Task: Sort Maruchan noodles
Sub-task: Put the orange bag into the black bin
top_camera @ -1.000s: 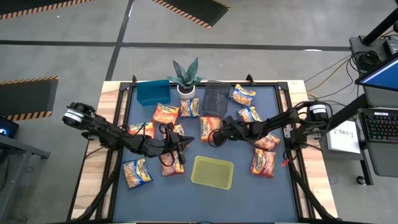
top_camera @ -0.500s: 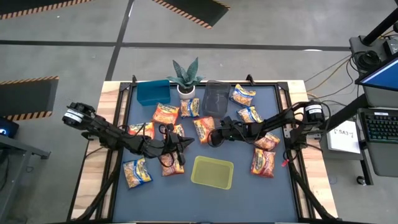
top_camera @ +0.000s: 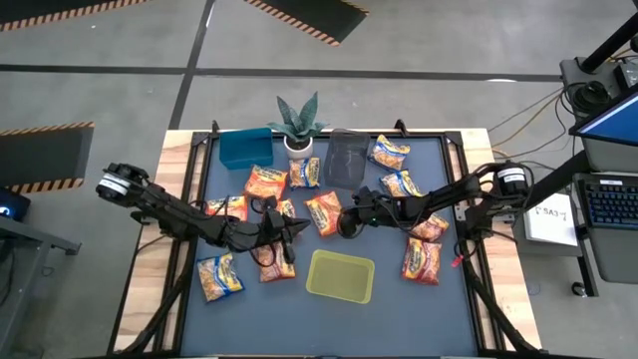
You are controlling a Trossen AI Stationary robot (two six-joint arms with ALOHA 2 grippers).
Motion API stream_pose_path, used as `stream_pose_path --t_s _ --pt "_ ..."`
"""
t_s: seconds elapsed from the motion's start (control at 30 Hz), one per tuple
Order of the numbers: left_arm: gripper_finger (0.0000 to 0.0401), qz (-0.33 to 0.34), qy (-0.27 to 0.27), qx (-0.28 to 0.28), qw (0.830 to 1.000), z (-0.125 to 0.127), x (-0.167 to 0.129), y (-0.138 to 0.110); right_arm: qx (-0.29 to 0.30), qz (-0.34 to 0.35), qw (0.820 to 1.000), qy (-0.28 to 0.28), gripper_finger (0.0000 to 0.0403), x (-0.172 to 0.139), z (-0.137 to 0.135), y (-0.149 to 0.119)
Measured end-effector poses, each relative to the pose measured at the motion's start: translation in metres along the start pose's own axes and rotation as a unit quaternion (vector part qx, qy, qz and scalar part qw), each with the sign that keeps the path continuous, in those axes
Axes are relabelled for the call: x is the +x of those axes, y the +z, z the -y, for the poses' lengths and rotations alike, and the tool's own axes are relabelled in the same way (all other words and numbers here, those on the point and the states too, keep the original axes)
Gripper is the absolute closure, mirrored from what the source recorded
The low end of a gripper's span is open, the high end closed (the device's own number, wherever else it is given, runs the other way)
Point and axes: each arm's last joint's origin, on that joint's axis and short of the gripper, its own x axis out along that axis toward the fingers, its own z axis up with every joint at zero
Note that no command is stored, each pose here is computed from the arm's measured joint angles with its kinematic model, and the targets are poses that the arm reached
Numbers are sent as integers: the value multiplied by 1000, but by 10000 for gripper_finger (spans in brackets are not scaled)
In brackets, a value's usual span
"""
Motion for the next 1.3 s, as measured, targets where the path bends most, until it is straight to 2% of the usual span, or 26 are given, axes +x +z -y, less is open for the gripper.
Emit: stream_pose_path --t_s 0.1,0.2,0.4,0.6,0.77,1.0,1.17,1.3 --pt "401 6 -2 12 1000 0 -2 4 -3 3 1000 8 395 -4 -3 2" --pt "401 -13 2 35 999 -1 -1 -1 -5 -8 1000 13 395 -9 -4 4" --pt "401 -67 23 36 997 -4 11 -29 -5 -49 999 -9 395 -31 1 9" --pt "401 -113 65 48 990 -17 36 -58 7 -60 998 -22 394 -58 4 20" --pt "401 -145 31 41 988 -19 63 -68 20 -51 998 -11 390 -75 4 28" --pt "401 -172 32 76 982 -16 76 -74 34 -52 998 -14 334 -77 5 29" --pt "401 -179 38 89 979 -21 75 -76 41 -68 996 -33 283 -62 7 19" --pt "401 -188 50 89 977 -28 76 -81 49 -58 997 -22 252 -44 4 15"
